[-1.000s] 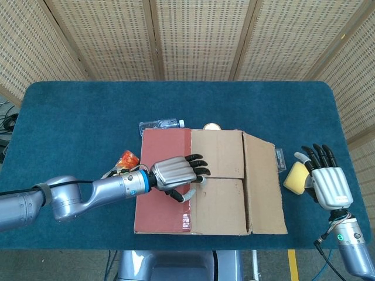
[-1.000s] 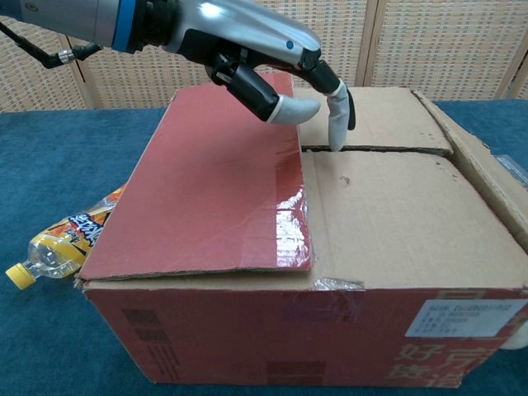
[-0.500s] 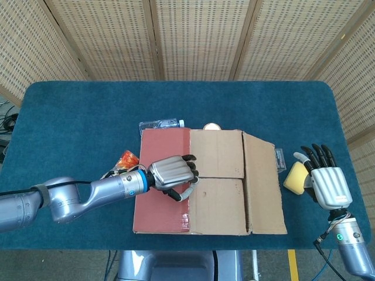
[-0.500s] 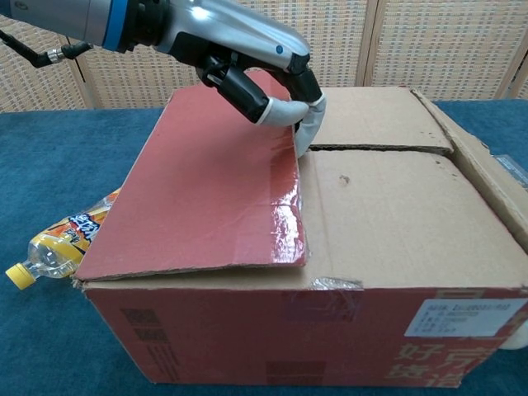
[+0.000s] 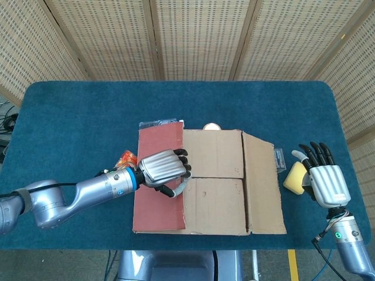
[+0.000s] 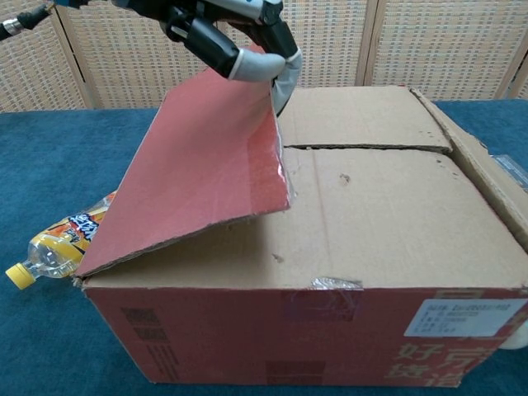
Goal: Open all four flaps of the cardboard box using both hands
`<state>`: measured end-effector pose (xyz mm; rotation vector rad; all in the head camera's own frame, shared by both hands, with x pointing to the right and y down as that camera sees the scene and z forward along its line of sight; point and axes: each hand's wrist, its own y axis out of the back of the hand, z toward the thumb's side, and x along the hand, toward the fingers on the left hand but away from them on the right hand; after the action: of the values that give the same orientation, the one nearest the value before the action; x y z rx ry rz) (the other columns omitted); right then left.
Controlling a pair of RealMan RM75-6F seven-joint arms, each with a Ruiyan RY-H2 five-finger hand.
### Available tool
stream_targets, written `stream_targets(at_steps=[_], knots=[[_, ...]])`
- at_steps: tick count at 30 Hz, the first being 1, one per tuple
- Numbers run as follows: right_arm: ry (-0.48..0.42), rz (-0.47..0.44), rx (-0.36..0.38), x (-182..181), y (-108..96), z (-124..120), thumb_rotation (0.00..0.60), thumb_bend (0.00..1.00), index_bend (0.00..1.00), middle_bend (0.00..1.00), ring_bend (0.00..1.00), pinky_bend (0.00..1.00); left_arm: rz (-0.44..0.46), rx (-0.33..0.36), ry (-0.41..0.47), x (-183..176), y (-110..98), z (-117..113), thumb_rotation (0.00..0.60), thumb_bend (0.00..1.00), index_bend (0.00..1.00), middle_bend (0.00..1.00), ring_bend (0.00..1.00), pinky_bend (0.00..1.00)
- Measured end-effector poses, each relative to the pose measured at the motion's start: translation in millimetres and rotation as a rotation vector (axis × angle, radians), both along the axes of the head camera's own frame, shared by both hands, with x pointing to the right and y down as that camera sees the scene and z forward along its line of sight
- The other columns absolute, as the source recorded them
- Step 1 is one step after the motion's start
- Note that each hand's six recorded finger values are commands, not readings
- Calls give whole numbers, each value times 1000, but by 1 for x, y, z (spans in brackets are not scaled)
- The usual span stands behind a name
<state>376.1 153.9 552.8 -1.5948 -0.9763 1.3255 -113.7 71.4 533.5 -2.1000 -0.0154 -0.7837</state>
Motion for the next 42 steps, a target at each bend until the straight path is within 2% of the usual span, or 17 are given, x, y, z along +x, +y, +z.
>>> stream_targets(at_steps=[18, 42], knots=[[-8, -20, -2, -9, -5, 0, 600, 1000, 195, 132, 0, 0, -86, 103, 12, -60, -12, -47, 206, 655, 519, 417, 304, 147], [3, -57, -12, -26, -7, -3, 600, 1000, 195, 130, 0, 0, -174, 183, -57, -153, -3, -71, 206, 642, 519, 417, 304, 147]])
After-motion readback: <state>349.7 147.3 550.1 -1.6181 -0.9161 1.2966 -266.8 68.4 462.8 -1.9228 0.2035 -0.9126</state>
